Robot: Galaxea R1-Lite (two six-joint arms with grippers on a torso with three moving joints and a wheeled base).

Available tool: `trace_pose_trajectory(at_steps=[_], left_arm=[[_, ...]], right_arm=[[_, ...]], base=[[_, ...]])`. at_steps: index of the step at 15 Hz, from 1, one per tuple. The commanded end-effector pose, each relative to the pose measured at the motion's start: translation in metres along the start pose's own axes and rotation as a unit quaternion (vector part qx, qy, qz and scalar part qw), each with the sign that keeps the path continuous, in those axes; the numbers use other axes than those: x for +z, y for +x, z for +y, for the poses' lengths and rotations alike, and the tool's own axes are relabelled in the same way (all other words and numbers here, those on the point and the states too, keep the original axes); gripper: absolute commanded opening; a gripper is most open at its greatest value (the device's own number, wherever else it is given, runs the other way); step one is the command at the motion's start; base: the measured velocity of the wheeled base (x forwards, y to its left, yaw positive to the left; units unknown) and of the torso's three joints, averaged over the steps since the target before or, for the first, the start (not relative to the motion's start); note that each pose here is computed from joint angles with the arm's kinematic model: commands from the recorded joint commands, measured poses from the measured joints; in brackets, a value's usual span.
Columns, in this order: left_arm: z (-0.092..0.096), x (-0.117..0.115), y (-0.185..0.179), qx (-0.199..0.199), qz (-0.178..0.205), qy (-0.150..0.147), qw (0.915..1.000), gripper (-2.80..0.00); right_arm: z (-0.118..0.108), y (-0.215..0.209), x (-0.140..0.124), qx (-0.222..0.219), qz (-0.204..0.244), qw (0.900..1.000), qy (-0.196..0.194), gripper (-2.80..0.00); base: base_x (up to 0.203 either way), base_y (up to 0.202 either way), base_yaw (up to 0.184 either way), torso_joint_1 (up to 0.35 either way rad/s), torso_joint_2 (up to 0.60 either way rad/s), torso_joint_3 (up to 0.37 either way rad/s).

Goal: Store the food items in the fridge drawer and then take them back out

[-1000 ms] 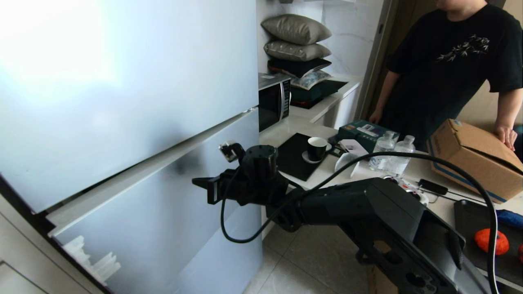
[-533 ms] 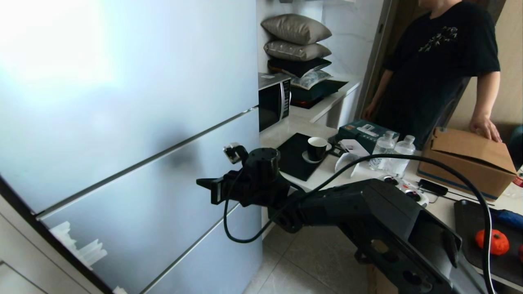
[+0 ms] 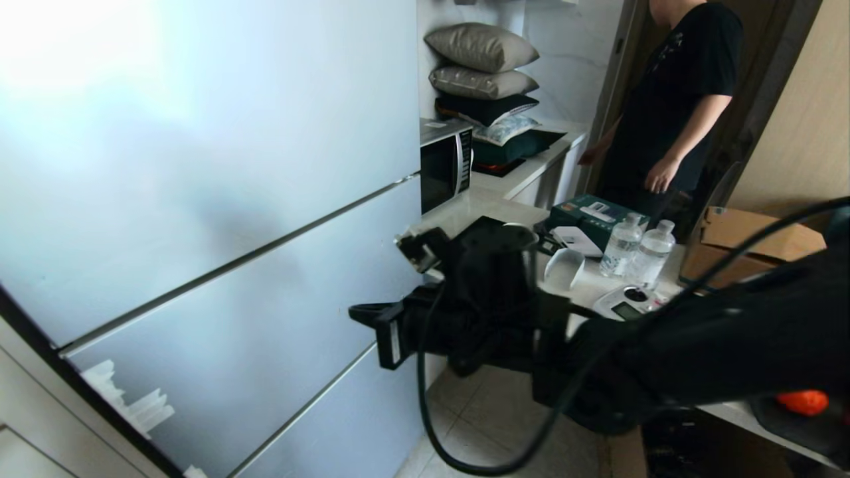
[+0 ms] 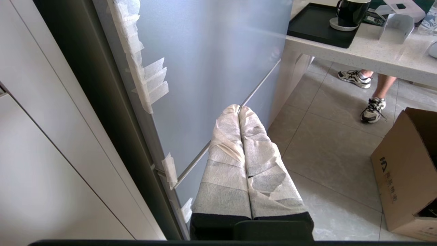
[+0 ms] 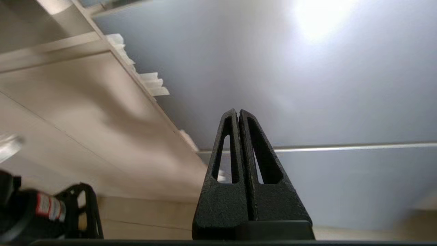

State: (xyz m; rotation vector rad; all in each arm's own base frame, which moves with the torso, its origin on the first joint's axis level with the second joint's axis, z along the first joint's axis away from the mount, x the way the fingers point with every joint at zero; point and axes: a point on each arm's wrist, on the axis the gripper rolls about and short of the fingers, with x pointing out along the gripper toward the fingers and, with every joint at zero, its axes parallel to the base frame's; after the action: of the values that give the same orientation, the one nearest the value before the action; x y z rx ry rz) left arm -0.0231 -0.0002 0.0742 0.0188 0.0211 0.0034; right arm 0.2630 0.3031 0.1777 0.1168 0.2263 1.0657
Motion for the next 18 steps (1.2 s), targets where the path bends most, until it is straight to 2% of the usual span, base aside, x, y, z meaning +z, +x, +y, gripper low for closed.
trace_pose_trajectory(at_steps=[1,3,5,6,8,10,11,12,13,15,16,18], left_arm=[[0.0,0.0,0.0,0.001,0.0,0.001,1.0,-2.8],[0.0,0.0,0.0,0.0,0.0,0.0,1.0,-2.8],[0.0,0.0,0.0,0.0,0.0,0.0,1.0,-2.8],[0.0,0.0,0.0,0.0,0.0,0.0,1.0,-2.8],[0.0,0.0,0.0,0.001,0.0,0.0,1.0,-2.8],[0.0,0.0,0.0,0.0,0.0,0.0,1.0,-2.8],[0.0,0.0,0.0,0.001,-0.001,0.0,1.0,-2.8],[0.0,0.0,0.0,0.0,0.0,0.0,1.0,-2.8],[0.0,0.0,0.0,0.0,0.0,0.0,1.0,-2.8],[0.0,0.0,0.0,0.0,0.0,0.0,1.0,-2.8],[0.0,0.0,0.0,0.0,0.0,0.0,1.0,-2.8],[0.0,0.0,0.0,0.0,0.0,0.0,1.0,-2.8]], right_arm=[[0.027,-0.092,0.055,-0.031,-0.082,0.996,-0.035,-2.8],[0.024,-0.181,0.067,-0.121,-0.117,0.983,-0.071,-2.8],[0.026,-0.275,0.057,-0.235,-0.138,0.957,-0.101,-2.8],[0.037,-0.314,0.039,-0.284,-0.14,0.942,-0.111,-2.8],[0.061,-0.364,-0.019,-0.355,-0.13,0.918,-0.122,-2.8],[0.069,-0.38,-0.089,-0.402,-0.094,0.904,-0.114,-2.8],[0.067,-0.38,-0.117,-0.418,-0.065,0.901,-0.092,-2.8],[0.063,-0.378,-0.147,-0.437,-0.011,0.898,-0.055,-2.8],[0.06,-0.376,-0.162,-0.45,0.029,0.892,-0.025,-2.8],[0.061,-0.376,-0.164,-0.482,0.026,0.875,-0.017,-2.8],[0.063,-0.378,-0.165,-0.493,0.009,0.87,-0.025,-2.8],[0.072,-0.382,-0.169,-0.494,-0.037,0.866,-0.07,-2.8]], base=[[0.0,0.0,0.0,0.0,0.0,0.0],[0.0,0.0,0.0,0.0,0.0,0.0],[0.0,0.0,0.0,0.0,0.0,0.0],[0.0,0.0,0.0,0.0,0.0,0.0],[0.0,0.0,0.0,0.0,0.0,0.0],[0.0,0.0,0.0,0.0,0.0,0.0],[0.0,0.0,0.0,0.0,0.0,0.0],[0.0,0.0,0.0,0.0,0.0,0.0],[0.0,0.0,0.0,0.0,0.0,0.0],[0.0,0.0,0.0,0.0,0.0,0.0],[0.0,0.0,0.0,0.0,0.0,0.0],[0.0,0.0,0.0,0.0,0.0,0.0]])
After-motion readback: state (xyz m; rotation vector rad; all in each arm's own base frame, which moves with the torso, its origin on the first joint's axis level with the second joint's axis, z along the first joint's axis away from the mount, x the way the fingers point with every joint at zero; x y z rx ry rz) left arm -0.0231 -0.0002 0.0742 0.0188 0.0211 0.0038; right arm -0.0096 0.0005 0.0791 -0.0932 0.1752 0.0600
